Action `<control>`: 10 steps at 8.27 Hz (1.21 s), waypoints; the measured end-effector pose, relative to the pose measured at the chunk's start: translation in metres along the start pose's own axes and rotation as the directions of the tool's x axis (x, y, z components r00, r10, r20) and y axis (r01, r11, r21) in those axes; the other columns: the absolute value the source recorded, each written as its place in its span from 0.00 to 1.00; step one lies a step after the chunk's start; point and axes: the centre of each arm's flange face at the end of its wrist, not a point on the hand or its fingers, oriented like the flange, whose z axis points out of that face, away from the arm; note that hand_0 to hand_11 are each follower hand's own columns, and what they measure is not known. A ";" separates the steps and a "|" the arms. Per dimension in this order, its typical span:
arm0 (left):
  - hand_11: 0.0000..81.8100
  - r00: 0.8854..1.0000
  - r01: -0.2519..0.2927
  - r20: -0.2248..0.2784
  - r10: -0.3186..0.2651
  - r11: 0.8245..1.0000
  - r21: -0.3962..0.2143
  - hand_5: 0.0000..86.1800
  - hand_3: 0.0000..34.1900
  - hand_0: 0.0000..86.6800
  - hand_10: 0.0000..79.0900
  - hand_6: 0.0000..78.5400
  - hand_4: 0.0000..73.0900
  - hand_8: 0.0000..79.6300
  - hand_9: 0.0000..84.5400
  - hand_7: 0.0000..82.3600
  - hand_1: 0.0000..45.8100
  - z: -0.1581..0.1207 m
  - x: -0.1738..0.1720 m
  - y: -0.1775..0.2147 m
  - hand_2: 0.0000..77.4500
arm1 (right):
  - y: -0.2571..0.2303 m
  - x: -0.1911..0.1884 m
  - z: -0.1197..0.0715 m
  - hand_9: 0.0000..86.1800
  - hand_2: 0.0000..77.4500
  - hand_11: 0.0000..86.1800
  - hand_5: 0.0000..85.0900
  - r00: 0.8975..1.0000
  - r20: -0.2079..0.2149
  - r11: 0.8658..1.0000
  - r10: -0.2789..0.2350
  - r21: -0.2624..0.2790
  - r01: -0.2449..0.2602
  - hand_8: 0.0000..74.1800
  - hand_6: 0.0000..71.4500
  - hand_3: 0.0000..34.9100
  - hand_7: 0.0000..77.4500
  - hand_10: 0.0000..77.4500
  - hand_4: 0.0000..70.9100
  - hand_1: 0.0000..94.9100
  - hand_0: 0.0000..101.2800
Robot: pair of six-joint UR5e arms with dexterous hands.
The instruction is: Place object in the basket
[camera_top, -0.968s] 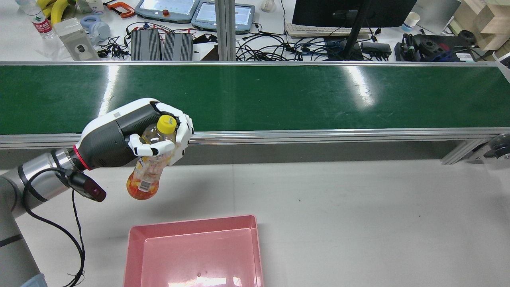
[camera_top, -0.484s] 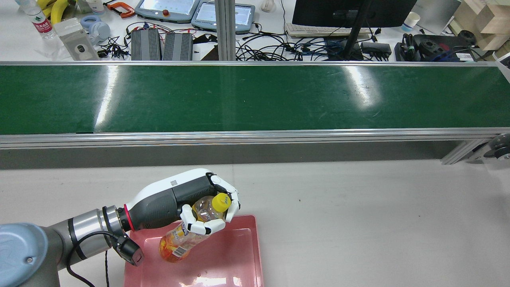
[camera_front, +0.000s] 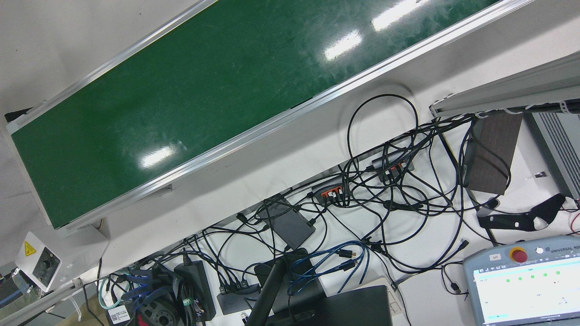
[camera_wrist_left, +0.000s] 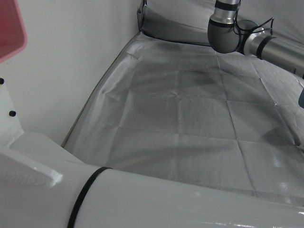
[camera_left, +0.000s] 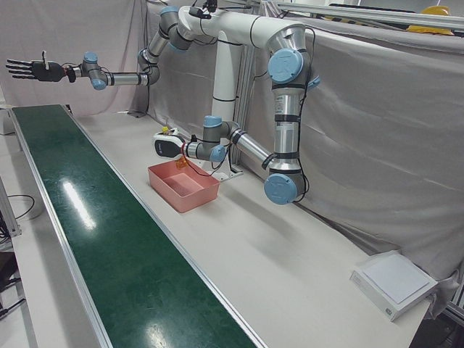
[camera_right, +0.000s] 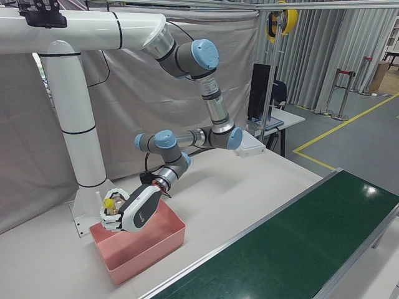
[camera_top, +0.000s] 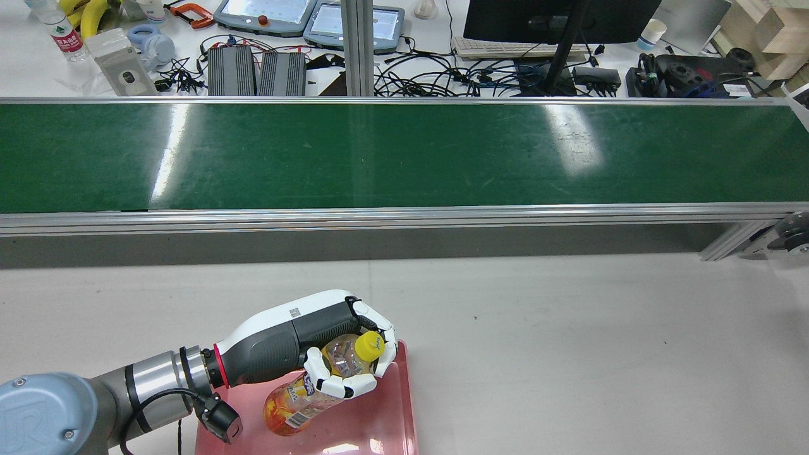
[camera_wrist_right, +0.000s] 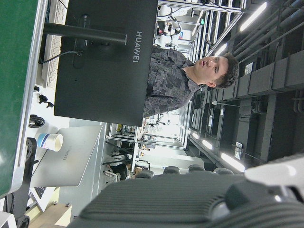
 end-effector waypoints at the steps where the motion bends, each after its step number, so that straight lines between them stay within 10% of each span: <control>1: 0.69 1.000 0.000 -0.002 0.000 1.000 -0.003 0.52 0.00 0.54 0.83 0.73 0.88 0.82 0.71 0.65 0.05 0.000 0.000 0.000 0.49 | 0.000 0.000 0.000 0.00 0.01 0.00 0.00 1.000 0.000 1.000 0.000 0.000 0.000 0.00 0.00 0.01 0.01 0.00 0.00 0.00 0.00; 2: 0.70 1.000 0.000 -0.005 0.000 1.000 -0.006 0.52 0.03 0.52 0.83 0.73 0.88 0.82 0.71 0.65 0.05 0.000 0.000 0.000 0.26 | 0.000 0.000 0.000 0.00 0.01 0.00 0.00 1.000 0.000 1.000 0.000 0.000 0.000 0.00 0.00 0.01 0.01 0.00 0.00 0.00 0.00; 3: 0.67 1.000 -0.001 -0.007 0.001 1.000 -0.008 0.52 0.03 0.52 0.79 0.53 0.88 0.82 0.71 0.48 0.05 0.000 0.000 0.000 0.26 | 0.000 0.000 0.000 0.00 0.01 0.00 0.00 1.000 0.000 1.000 0.000 0.000 0.000 0.00 0.00 0.01 0.01 0.00 0.00 0.00 0.00; 5: 0.26 1.000 -0.003 -0.009 0.003 1.000 -0.005 0.52 0.37 0.53 0.40 0.04 0.88 0.77 0.67 0.11 0.02 -0.001 0.002 -0.002 0.01 | 0.000 0.000 0.000 0.00 0.01 0.00 0.00 1.000 -0.001 1.000 0.000 0.000 0.000 0.00 0.00 0.01 0.01 0.00 0.00 0.00 0.00; 6: 0.05 1.000 -0.004 -0.009 0.004 1.000 -0.004 0.53 0.64 0.53 0.10 0.00 0.84 0.58 0.51 0.06 0.11 -0.001 0.002 -0.002 0.00 | 0.000 0.000 0.000 0.00 0.01 0.00 0.00 1.000 -0.001 1.000 0.000 0.000 0.000 0.00 0.00 0.01 0.01 0.00 0.00 0.00 0.00; 7: 0.01 1.000 -0.004 -0.010 0.004 1.000 -0.003 0.53 0.64 0.53 0.00 0.00 0.84 0.32 0.27 0.06 0.11 -0.002 0.002 -0.003 0.00 | 0.000 0.000 0.000 0.00 0.01 0.00 0.00 1.000 0.000 1.000 0.000 0.000 0.000 0.00 0.00 0.01 0.01 0.00 0.00 0.00 0.00; 8: 0.01 1.000 -0.004 -0.010 0.004 1.000 -0.003 0.34 0.69 0.53 0.00 0.00 0.63 0.12 0.05 0.07 0.04 -0.002 0.002 -0.003 0.00 | 0.000 0.000 0.000 0.00 0.01 0.00 0.00 1.000 0.000 1.000 0.000 0.000 0.000 0.00 0.00 0.01 0.01 0.00 0.00 0.00 0.00; 9: 0.01 1.000 -0.005 -0.012 0.005 1.000 -0.003 0.03 0.77 0.53 0.00 0.00 0.04 0.08 0.01 0.07 0.01 -0.002 0.003 -0.003 0.00 | 0.000 0.000 0.000 0.00 0.01 0.00 0.00 1.000 0.000 1.000 0.000 0.000 0.000 0.00 0.00 0.01 0.01 0.00 0.00 0.00 0.00; 10: 0.01 1.000 -0.006 -0.014 0.006 1.000 -0.003 0.03 0.78 0.53 0.00 0.00 0.01 0.09 0.01 0.07 0.01 -0.002 0.004 -0.003 0.00 | 0.000 0.000 0.000 0.00 0.01 0.00 0.00 1.000 0.000 1.000 0.000 0.000 0.000 0.00 0.00 0.01 0.01 0.00 0.00 0.00 0.00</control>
